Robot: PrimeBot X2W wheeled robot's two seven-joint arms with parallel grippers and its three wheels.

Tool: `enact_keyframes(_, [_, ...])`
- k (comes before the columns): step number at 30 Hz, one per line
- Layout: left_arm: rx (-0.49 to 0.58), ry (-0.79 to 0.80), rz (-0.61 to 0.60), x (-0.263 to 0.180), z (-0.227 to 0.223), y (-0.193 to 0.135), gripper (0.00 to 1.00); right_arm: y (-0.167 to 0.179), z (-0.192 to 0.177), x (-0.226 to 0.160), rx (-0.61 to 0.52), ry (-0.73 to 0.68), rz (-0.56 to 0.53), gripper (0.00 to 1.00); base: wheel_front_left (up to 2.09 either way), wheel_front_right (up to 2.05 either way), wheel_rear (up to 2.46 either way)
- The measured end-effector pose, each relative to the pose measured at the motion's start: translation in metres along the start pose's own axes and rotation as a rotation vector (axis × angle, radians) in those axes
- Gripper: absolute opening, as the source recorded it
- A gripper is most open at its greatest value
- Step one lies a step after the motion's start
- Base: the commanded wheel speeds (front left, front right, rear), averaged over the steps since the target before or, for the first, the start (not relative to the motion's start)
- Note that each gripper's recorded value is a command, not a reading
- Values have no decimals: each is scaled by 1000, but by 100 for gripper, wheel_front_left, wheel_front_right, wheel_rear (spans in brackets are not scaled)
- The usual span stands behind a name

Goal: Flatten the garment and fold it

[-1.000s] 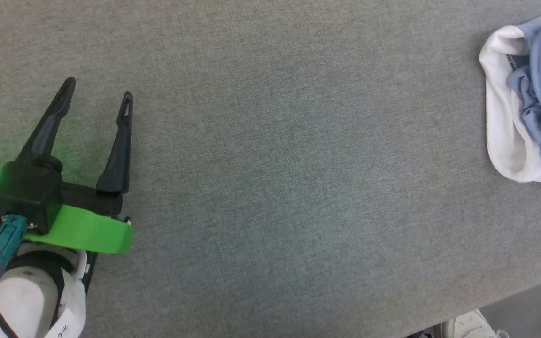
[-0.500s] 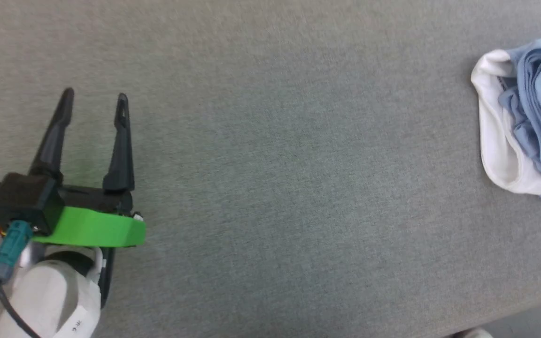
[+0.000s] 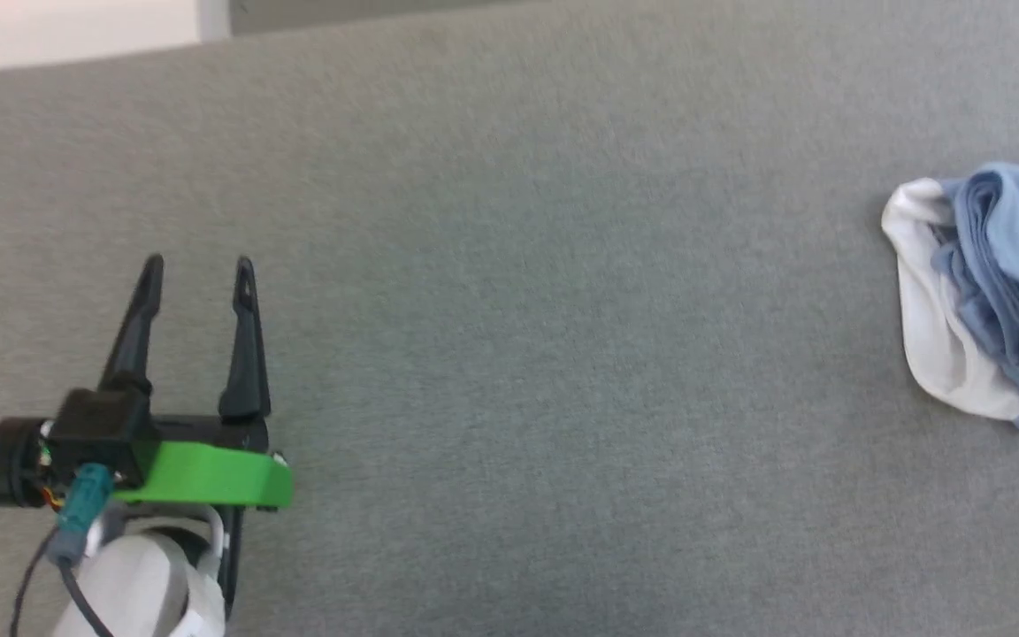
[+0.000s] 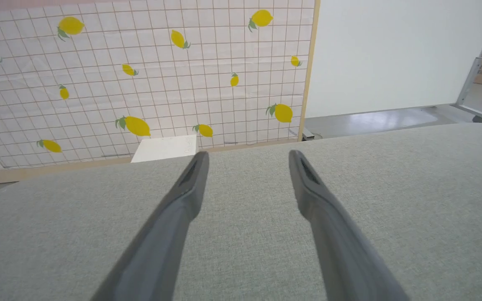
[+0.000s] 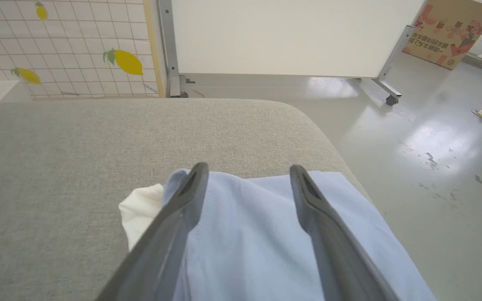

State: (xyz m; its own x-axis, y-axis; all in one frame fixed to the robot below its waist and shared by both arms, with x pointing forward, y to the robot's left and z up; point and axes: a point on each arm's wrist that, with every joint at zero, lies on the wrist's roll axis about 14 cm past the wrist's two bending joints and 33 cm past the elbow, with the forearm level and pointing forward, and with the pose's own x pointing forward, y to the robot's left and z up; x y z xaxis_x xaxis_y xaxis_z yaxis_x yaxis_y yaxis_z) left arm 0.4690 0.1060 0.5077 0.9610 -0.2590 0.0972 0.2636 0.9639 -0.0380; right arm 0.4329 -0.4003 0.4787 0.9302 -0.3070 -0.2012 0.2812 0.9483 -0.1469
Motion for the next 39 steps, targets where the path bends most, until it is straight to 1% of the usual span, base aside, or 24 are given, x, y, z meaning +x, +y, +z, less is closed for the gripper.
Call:
enact_keyframes(5, [15, -25, 30, -21, 17, 3, 100, 32, 24, -28, 113, -147, 20, 100, 0, 0, 0])
enact_keyframes(8, [30, -40, 57, -35, 26, 9, 100, 55, 36, -48, 154, -219, 35, 100, 0, 0, 0])
enact_keyframes(11, [42, -50, 79, -50, 32, 14, 100, 85, 49, -67, 182, -274, 79, 100, 0, 0, 0])
enact_keyframes(13, [47, -47, 87, -61, 33, 15, 100, 98, 58, -78, 188, -309, 104, 100, 0, 0, 0])
enact_keyframes(17, [32, -54, 101, -78, 37, 12, 100, 106, 60, -98, 183, -335, 125, 100, 0, 0, 0])
enact_keyframes(26, [-7, -36, 143, -113, 35, 7, 100, 112, 32, -132, 195, -284, 160, 100, 0, 0, 0])
enact_keyframes(31, [-9, -52, 162, -127, 40, 9, 100, 108, 23, -146, 197, -269, 158, 100, 0, 0, 0])
enact_keyframes(39, [-5, -58, 176, -143, 41, 8, 100, 122, 24, -155, 188, -277, 208, 100, 0, 0, 0])
